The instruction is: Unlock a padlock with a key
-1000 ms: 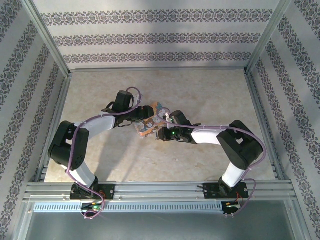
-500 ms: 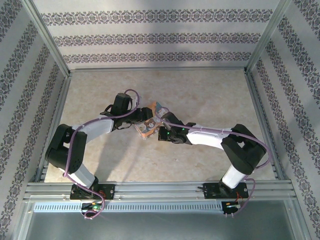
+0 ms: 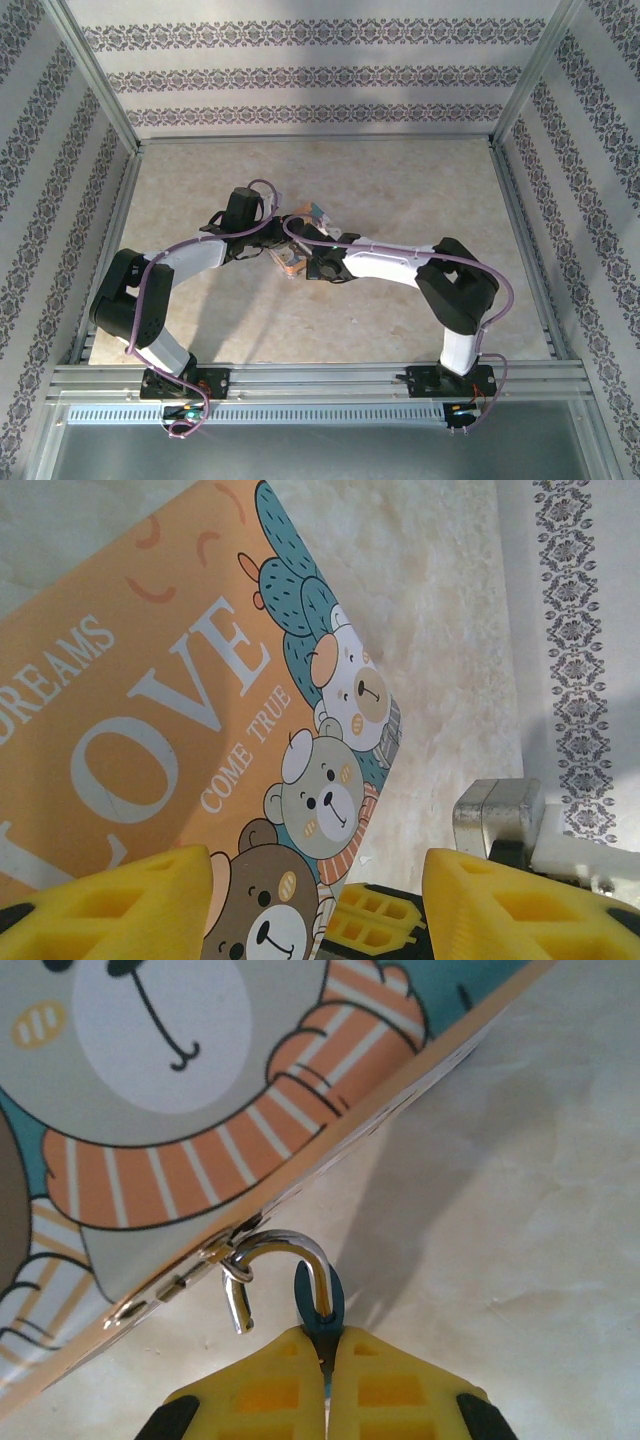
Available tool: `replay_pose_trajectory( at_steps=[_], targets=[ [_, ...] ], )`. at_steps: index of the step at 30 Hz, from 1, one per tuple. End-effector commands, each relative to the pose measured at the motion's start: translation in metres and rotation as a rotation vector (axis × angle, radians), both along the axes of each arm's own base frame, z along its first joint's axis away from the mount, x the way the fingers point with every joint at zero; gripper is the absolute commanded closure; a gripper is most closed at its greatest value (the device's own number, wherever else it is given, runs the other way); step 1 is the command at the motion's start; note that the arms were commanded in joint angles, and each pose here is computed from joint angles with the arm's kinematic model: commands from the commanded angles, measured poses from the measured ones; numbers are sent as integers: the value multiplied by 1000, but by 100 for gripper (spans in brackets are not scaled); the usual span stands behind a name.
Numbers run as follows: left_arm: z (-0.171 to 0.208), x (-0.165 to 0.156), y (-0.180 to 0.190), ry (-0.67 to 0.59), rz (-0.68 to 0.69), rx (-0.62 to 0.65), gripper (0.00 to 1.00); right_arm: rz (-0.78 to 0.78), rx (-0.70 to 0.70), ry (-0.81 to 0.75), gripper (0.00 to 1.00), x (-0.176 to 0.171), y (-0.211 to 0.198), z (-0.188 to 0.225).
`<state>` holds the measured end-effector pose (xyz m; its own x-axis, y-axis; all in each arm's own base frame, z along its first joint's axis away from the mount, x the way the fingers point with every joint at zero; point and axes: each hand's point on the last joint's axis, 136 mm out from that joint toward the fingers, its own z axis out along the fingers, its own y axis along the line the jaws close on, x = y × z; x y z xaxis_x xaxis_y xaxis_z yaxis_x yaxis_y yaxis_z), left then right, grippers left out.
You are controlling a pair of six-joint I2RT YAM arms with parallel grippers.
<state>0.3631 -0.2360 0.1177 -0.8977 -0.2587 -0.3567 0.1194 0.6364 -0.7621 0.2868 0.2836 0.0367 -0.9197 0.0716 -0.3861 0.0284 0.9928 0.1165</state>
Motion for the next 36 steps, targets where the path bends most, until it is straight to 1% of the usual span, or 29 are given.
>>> replay_pose_trajectory(
  at_steps=[1, 5, 10, 11, 13, 15, 17, 24, 30, 31, 33, 36],
  targets=[
    [-26, -11, 7, 84, 29, 37, 42, -47, -163, -13, 100, -1, -25, -1],
    [-26, -10, 6, 82, 30, 32, 42, -50, -223, -18, 100, -1, -24, -2],
    [-26, -10, 7, 83, 33, 33, 42, -29, -226, -4, 100, -1, -14, -8],
    [-26, -10, 7, 83, 34, 34, 42, -23, -222, -5, 97, -1, -12, -7],
    [-26, -10, 7, 83, 32, 33, 42, -15, -201, -15, 94, -1, -8, -2],
    [-27, -10, 7, 84, 33, 35, 42, -9, -169, -18, 88, -2, -4, 2],
    [-27, -10, 7, 86, 33, 34, 42, -3, -142, -21, 85, -4, 0, 6],
    [-25, -10, 7, 83, 32, 38, 42, 17, -1, -12, 83, -10, 20, 12],
    [-26, -9, 7, 83, 32, 39, 42, 46, 71, -34, 81, -13, 28, 23],
    [-26, -9, 7, 85, 33, 39, 42, 49, 83, -38, 79, -14, 28, 24],
    [-26, -10, 7, 86, 32, 40, 42, 55, 103, -43, 69, -16, 29, 28],
    [-26, -9, 8, 85, 32, 42, 42, 59, 115, -46, 65, -20, 25, 32]
  ],
)
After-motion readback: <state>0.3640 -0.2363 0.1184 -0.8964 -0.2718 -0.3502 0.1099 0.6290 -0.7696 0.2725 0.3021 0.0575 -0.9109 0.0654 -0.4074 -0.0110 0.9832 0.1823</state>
